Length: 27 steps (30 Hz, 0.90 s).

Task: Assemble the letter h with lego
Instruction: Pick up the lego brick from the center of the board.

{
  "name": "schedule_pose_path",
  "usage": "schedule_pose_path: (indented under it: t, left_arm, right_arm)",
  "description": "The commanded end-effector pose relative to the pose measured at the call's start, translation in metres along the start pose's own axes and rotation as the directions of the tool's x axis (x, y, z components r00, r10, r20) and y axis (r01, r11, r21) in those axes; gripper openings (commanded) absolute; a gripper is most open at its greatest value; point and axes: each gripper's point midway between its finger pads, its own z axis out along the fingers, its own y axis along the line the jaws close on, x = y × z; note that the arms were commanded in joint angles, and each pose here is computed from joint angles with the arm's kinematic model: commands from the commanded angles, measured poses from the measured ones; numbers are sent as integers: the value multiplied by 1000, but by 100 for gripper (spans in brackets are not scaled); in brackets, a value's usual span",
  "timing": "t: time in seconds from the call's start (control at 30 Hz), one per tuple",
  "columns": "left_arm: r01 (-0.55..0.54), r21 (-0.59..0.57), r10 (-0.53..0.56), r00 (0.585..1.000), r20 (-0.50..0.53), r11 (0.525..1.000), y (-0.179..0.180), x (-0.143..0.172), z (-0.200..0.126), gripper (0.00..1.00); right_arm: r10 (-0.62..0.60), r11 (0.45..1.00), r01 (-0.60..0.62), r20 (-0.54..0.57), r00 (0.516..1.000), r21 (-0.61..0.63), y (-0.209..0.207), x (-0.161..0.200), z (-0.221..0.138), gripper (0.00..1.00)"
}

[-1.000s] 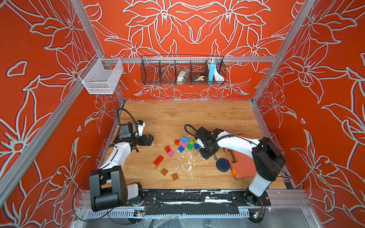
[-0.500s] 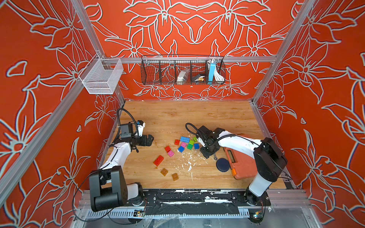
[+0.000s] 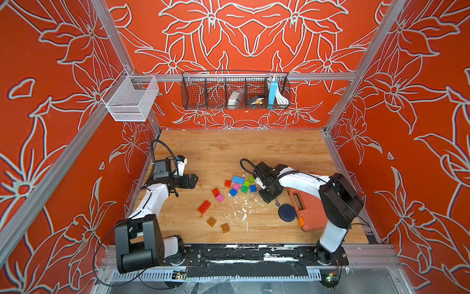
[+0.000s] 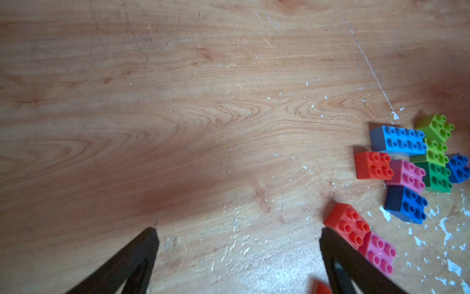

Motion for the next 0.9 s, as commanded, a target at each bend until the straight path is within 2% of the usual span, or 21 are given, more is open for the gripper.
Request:
schedule_pose_path:
  t: [0.0,0.07,0.27,0.5,0.6,0.73,0.87]
  left_arm:
    - [-20,19,20,1000,7,1000,-5,-1,-5,100]
    - [-25,22,25,1000,6,999,-6,0,-6,100]
    - [-22,24,22,1000,-1,999,-6,0,-5,100]
    - [-14,17,14,1000,-7,1000,-3,0,-4,100]
    - [-14,15,14,1000,-5,1000,-3,1,-4,99]
    - [-9,12,10,1000,-12,1000,-2,0,-3,100]
    - [-11,11,11,1000,-4,1000,-3,1,-4,100]
  right_arm:
    - [17,1000,-17,20,1000,2,0,-8,-6,42]
    - [26,1000,-26,19,999,16,-3,-8,-8,37]
    - [55,997,-56,37,998,46,-9,-8,-15,32]
    - [175,984,-177,166,970,-6,-5,-54,-70,32]
    - [204,978,-208,189,960,-2,-7,-77,-81,31]
    - [165,984,-174,162,973,44,-11,-99,-81,31]
    - [152,986,-157,89,984,49,-9,-109,-69,30]
